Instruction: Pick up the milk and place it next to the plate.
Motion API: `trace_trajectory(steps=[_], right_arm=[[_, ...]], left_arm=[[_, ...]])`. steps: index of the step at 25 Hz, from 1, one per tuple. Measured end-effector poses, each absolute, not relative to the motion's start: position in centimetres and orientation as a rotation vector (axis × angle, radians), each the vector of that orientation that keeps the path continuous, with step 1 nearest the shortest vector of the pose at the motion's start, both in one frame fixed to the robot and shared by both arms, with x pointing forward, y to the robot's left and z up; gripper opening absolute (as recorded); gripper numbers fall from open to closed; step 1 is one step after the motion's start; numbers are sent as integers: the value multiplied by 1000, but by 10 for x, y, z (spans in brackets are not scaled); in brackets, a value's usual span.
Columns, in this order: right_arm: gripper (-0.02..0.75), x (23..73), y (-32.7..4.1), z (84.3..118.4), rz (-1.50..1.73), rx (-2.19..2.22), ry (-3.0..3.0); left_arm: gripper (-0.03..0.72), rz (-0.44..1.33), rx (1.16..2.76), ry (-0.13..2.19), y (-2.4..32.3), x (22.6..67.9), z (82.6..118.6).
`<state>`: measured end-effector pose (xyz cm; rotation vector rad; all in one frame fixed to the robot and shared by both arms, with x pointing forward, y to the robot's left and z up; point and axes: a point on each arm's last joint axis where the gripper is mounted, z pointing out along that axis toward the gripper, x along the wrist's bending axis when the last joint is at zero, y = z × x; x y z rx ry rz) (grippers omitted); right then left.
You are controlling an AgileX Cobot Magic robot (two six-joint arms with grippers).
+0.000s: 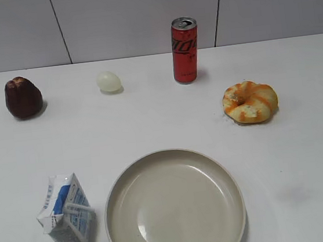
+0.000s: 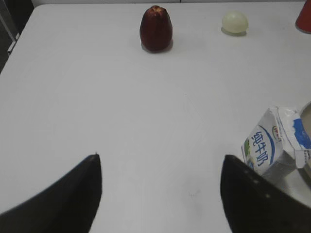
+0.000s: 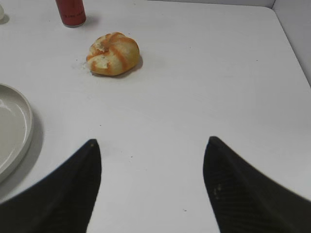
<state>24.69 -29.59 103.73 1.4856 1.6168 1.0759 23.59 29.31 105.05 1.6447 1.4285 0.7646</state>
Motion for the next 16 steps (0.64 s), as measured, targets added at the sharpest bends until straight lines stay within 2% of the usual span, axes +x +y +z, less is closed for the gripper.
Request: trace_trajectory(steps=[16], right_arm=[[500, 247, -296, 1037, 1076, 1486, 1617]], left_arm=[[558, 771, 1643, 1426, 293, 234, 1050]])
